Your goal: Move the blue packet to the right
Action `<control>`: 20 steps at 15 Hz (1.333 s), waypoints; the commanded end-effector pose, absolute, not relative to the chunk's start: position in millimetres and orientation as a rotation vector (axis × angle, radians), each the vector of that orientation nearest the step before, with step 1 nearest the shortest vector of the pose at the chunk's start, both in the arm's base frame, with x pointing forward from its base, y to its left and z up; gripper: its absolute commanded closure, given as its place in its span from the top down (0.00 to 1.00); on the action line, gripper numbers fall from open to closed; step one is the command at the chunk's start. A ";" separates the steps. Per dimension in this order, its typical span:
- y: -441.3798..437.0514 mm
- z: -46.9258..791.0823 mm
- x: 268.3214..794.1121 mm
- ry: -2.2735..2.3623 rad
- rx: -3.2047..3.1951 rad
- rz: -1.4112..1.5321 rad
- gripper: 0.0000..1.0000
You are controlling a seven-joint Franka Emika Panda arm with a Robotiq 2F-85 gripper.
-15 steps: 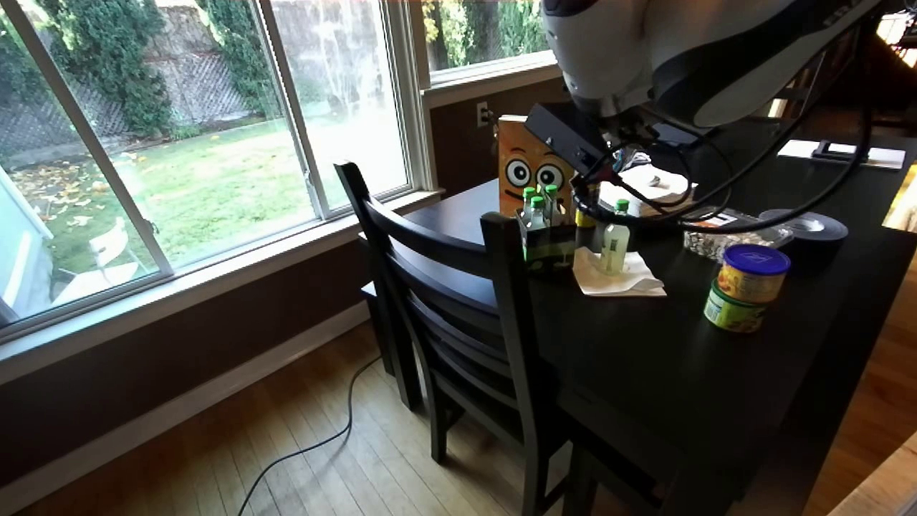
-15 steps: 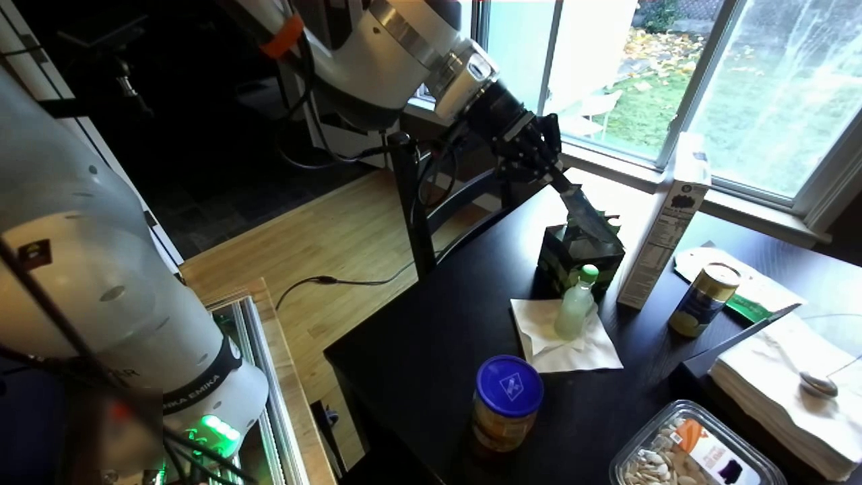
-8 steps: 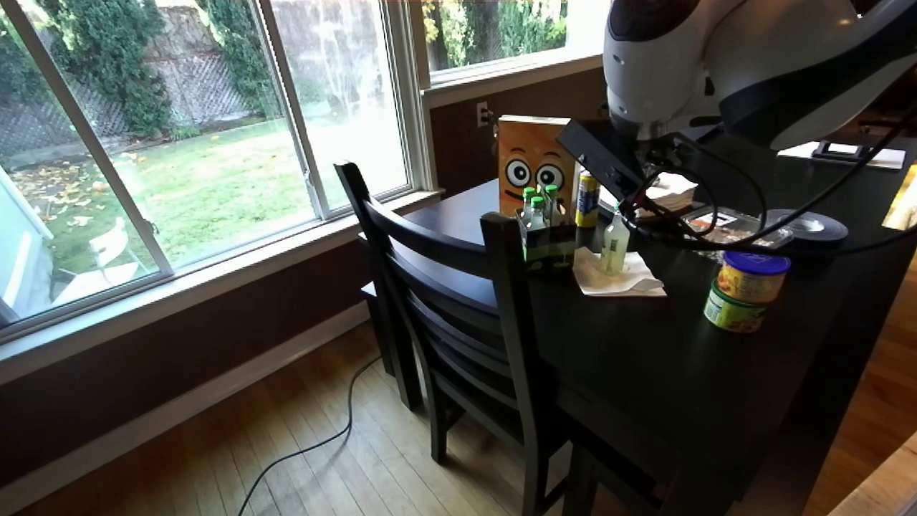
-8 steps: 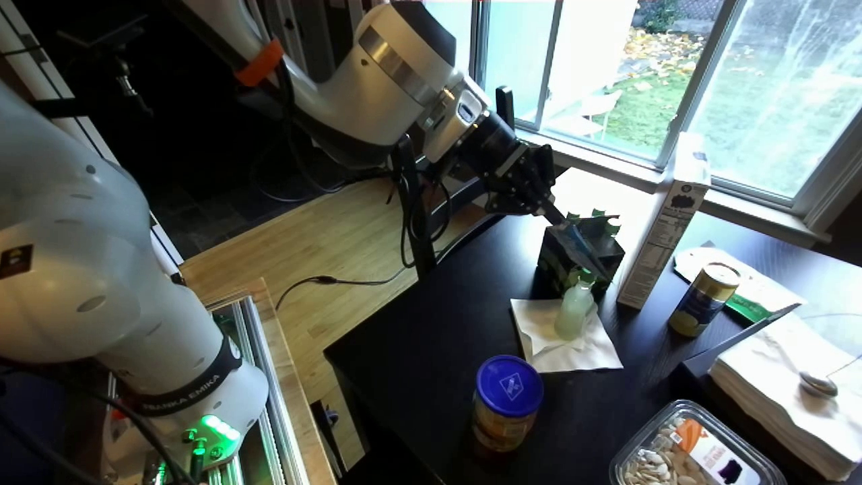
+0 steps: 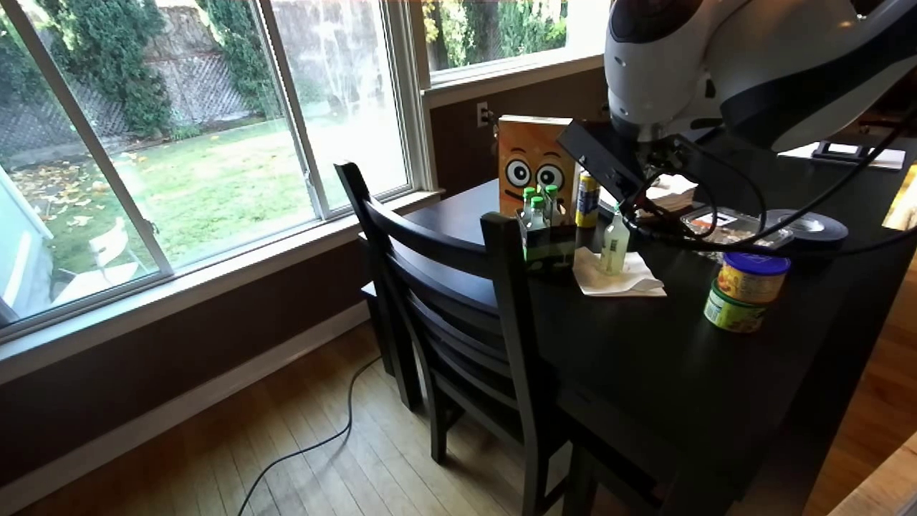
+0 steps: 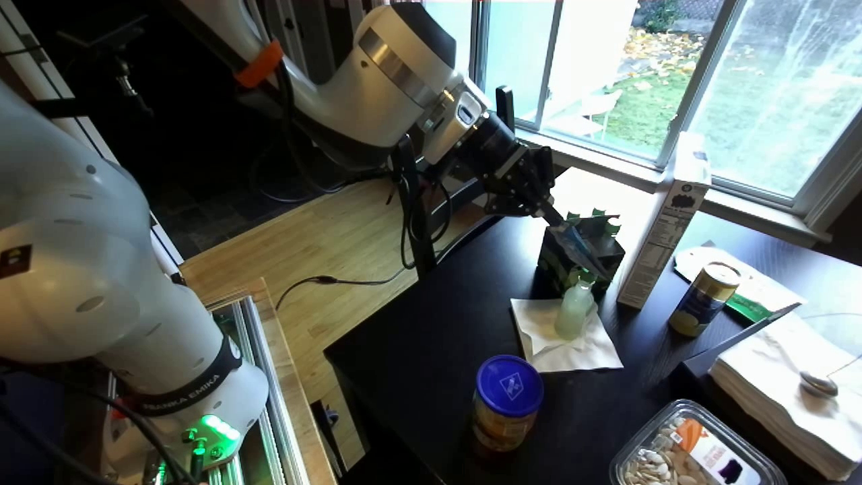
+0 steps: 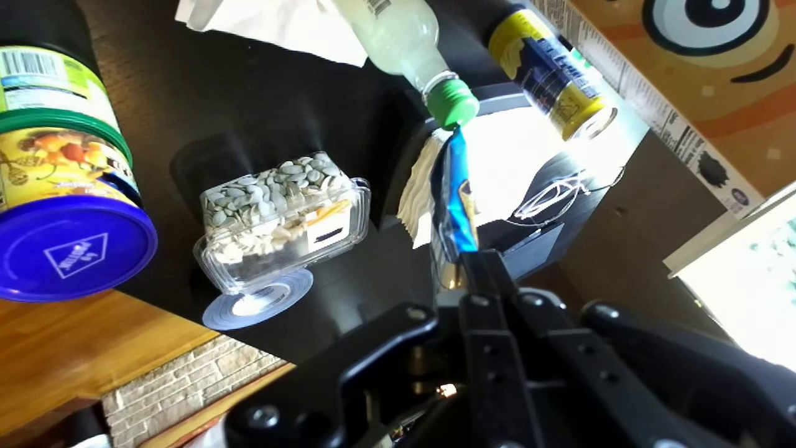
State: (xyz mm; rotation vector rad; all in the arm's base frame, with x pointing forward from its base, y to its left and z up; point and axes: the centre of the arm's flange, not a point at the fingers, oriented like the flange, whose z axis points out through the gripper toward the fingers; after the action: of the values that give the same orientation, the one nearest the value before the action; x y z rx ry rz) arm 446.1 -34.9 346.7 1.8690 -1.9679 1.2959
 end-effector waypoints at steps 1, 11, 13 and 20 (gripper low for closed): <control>-46.1 343.2 444.4 -2.013 1.843 1.282 0.00; -72.7 331.5 435.5 -2.094 1.798 1.235 0.00; -72.7 326.7 434.4 -2.111 1.810 1.222 0.00; -77.7 310.0 427.9 -2.146 1.826 1.161 0.00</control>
State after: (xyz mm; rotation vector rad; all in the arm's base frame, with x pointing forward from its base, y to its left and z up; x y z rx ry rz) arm 432.1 -72.7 321.6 1.8342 -2.0750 1.1769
